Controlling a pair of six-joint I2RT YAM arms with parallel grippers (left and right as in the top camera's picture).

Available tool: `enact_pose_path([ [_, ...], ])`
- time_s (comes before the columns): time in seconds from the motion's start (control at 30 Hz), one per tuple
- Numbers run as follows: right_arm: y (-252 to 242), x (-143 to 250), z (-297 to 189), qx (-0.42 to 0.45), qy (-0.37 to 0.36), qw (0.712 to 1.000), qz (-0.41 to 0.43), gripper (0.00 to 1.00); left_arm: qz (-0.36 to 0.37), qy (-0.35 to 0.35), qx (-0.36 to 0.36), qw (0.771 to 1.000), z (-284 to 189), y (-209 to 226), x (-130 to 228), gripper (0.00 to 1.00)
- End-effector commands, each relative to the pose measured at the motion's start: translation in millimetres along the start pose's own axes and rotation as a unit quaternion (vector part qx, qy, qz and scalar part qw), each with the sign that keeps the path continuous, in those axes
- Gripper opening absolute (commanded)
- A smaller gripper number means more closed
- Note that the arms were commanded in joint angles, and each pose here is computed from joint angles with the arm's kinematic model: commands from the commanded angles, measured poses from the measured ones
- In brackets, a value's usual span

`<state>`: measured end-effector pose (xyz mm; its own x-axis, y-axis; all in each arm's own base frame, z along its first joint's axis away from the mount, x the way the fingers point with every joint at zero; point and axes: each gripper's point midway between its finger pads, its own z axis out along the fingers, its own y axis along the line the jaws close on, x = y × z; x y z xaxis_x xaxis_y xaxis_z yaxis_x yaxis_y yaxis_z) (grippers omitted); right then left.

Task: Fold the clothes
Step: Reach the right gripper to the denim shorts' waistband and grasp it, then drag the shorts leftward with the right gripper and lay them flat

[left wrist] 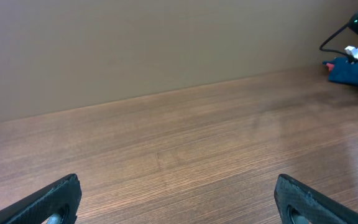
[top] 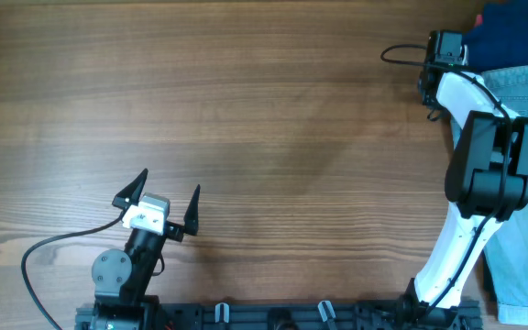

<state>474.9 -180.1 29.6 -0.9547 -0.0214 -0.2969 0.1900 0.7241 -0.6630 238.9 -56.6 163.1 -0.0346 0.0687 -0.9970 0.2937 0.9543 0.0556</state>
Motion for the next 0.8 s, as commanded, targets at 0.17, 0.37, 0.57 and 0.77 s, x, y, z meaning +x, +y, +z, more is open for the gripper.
enact_pose_path([
  [0.17,-23,-1,-2,0.04,0.004,0.997,0.058,0.04,0.007,0.0,0.002,1.0,0,0,1,1.0],
  [0.37,-86,-29,-71,0.045,-0.064,0.985,0.157,0.04,0.007,0.0,0.002,1.0,0,0,1,1.0],
  [0.57,-138,-38,-145,0.035,-0.13,0.962,0.236,0.04,0.007,0.0,0.002,1.0,0,0,1,1.0],
  [0.77,-93,-62,-217,-0.016,-0.2,0.958,0.203,0.04,0.007,0.0,0.002,1.0,0,0,1,1.0],
])
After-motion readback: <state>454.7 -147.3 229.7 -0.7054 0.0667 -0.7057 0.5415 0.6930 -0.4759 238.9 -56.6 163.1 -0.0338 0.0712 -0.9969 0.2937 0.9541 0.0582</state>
